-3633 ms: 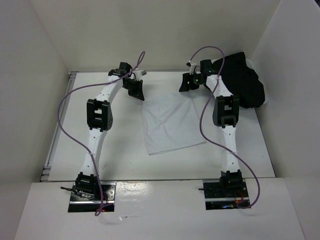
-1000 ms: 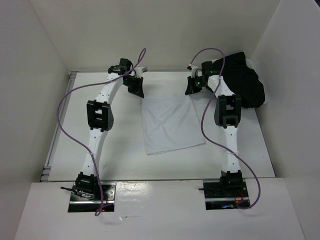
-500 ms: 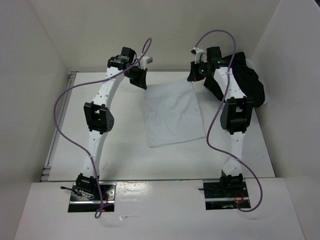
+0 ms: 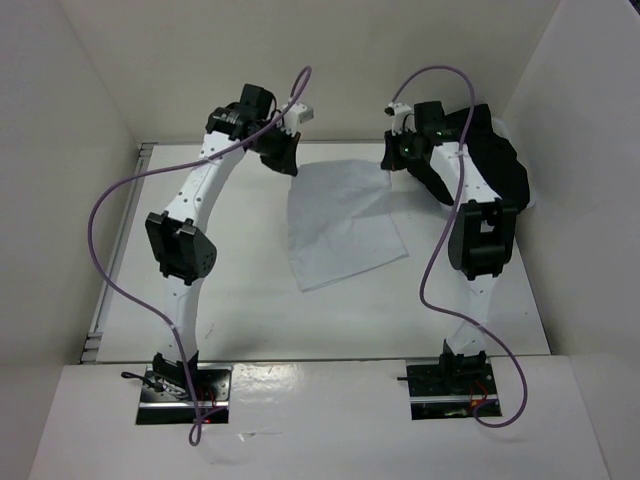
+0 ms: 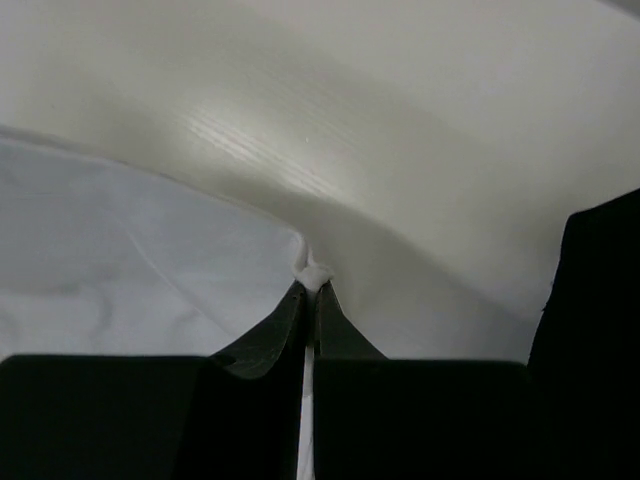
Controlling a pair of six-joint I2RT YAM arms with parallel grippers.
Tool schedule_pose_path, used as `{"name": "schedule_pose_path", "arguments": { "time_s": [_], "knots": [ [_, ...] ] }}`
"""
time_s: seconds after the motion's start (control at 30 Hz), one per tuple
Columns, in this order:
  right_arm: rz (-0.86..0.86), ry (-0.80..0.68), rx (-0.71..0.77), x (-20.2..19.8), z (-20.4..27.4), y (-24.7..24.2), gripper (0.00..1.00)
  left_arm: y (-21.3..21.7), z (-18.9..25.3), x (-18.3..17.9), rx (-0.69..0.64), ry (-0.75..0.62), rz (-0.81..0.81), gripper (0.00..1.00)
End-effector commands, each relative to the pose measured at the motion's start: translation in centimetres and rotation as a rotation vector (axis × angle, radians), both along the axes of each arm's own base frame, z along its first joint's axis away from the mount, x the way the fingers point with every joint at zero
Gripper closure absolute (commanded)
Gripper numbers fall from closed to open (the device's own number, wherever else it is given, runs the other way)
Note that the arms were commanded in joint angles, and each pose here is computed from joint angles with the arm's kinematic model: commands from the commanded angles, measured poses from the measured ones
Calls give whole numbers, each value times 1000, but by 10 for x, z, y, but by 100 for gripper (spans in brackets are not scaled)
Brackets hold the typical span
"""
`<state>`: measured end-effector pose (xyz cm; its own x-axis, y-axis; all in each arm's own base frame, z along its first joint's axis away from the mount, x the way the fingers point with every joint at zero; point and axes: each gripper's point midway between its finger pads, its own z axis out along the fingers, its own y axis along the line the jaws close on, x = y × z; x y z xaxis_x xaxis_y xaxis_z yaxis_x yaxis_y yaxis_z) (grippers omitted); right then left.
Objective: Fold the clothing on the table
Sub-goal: Fold the skirt
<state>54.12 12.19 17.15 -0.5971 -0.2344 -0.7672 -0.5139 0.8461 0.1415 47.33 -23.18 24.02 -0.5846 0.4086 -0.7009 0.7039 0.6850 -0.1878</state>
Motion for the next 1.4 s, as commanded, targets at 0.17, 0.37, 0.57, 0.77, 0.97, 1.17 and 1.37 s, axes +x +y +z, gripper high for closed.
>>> {"name": "schedule_pose_path", "arguments": {
  "time_s": [0.17, 0.37, 0.57, 0.77, 0.97, 1.17, 1.37],
  "knots": [
    [-42, -99, -73, -21, 18, -17, 100, 37, -54, -20, 85, -12, 57, 100],
    [-71, -123, -77, -25, 29, -30, 100, 58, -82, -32, 77, 59, 80, 100],
    [-53, -129, -98, -35, 34, -32, 100, 49, -77, -52, 54, 55, 35, 100],
    [-64, -134, -84, -37, 38, -36, 100, 52, -60, -45, 64, 3, 55, 100],
    [-108, -155, -56, -30, 47, -36, 100, 55, -50, -21, 69, -39, 90, 100],
    [-193, -183, -52, -23, 57, -45, 100, 50, -45, 15, 64, -79, 136, 100],
    [-248, -199, -62, -20, 60, -53, 100, 35, -39, 37, 39, -98, 180, 100]
  ]
}}
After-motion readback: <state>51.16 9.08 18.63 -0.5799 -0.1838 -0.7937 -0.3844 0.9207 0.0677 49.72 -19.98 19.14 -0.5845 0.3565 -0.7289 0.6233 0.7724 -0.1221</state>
